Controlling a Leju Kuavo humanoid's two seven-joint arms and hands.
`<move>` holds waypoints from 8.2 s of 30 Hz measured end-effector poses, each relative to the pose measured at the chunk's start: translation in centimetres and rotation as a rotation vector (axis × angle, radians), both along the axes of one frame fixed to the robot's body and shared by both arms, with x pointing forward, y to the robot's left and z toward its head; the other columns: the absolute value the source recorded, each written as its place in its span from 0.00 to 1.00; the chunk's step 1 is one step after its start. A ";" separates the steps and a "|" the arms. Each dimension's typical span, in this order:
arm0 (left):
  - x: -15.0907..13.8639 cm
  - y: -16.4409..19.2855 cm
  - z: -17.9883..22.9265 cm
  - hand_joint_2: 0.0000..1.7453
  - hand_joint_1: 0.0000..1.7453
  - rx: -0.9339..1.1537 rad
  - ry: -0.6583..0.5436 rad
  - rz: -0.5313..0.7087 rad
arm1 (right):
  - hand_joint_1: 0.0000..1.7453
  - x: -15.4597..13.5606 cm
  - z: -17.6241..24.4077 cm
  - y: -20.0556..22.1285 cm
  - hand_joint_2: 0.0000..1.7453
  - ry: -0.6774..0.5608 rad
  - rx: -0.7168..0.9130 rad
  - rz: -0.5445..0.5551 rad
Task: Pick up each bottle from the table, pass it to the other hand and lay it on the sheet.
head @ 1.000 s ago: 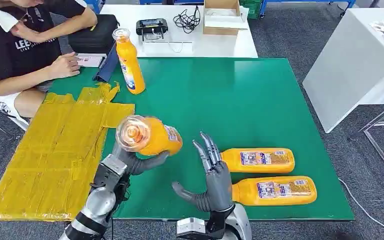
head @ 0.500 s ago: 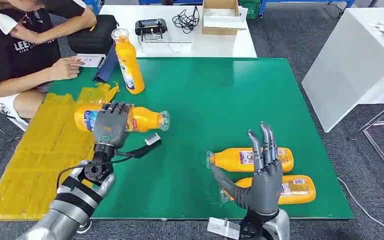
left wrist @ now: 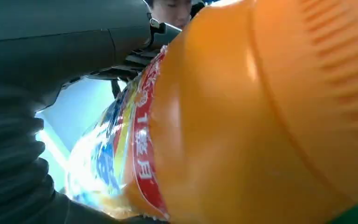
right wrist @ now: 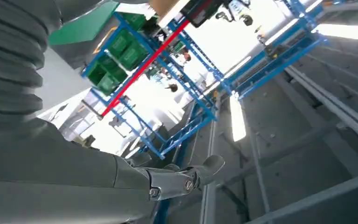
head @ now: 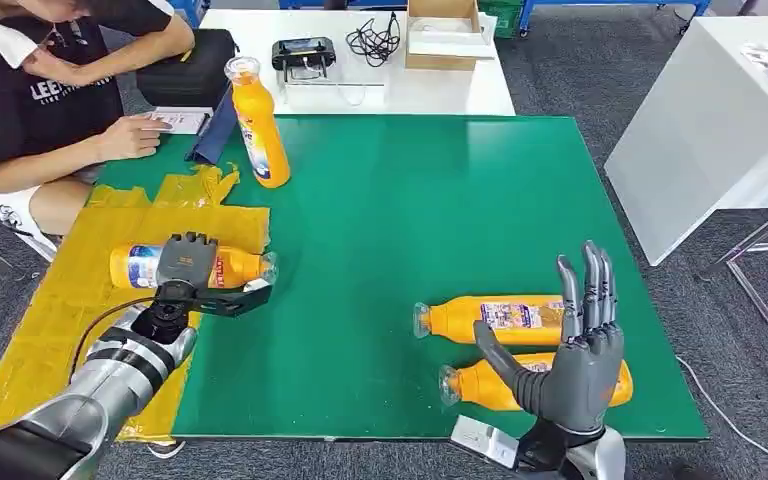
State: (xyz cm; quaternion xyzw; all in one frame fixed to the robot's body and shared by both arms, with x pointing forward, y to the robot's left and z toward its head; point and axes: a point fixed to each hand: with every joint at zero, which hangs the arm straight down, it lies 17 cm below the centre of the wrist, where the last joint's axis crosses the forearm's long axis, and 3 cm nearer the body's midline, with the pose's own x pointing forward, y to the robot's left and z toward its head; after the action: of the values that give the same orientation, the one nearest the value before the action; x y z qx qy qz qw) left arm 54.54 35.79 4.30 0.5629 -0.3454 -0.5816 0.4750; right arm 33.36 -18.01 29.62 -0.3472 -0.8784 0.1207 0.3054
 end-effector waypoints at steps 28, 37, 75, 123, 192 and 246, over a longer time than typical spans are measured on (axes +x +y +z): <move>-9.1 -12.1 18.8 1.00 0.00 -0.514 -0.841 -0.552 | 0.00 5.4 -8.0 -1.3 1.00 0.279 -0.410 -0.102; -11.9 -8.7 23.0 1.00 0.00 -0.853 -1.066 -0.375 | 0.00 11.2 -12.5 -4.3 1.00 0.459 -0.583 -0.050; -13.7 -11.8 25.4 1.00 0.00 -1.285 -1.112 -0.489 | 0.00 16.8 -26.9 -7.0 1.00 0.975 -0.710 -0.031; -13.4 -24.4 20.7 1.00 0.00 -1.923 -0.298 -0.718 | 1.00 7.7 -2.8 -3.7 1.00 0.173 0.581 0.304; -17.0 -29.5 23.0 1.00 0.00 -2.132 -0.085 -0.936 | 1.00 5.8 -6.7 17.4 1.00 0.380 0.240 0.751; -0.8 -5.2 4.0 1.00 1.00 -0.226 -0.158 -0.160 | 0.00 3.4 -10.0 5.5 1.00 0.355 -0.315 0.218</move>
State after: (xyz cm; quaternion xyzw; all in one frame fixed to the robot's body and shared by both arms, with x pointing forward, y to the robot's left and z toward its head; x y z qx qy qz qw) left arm 53.75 30.54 8.34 0.5206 -0.4888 -0.5289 0.4586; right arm 36.78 -12.54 19.58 -0.2672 -0.8136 0.3474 0.3822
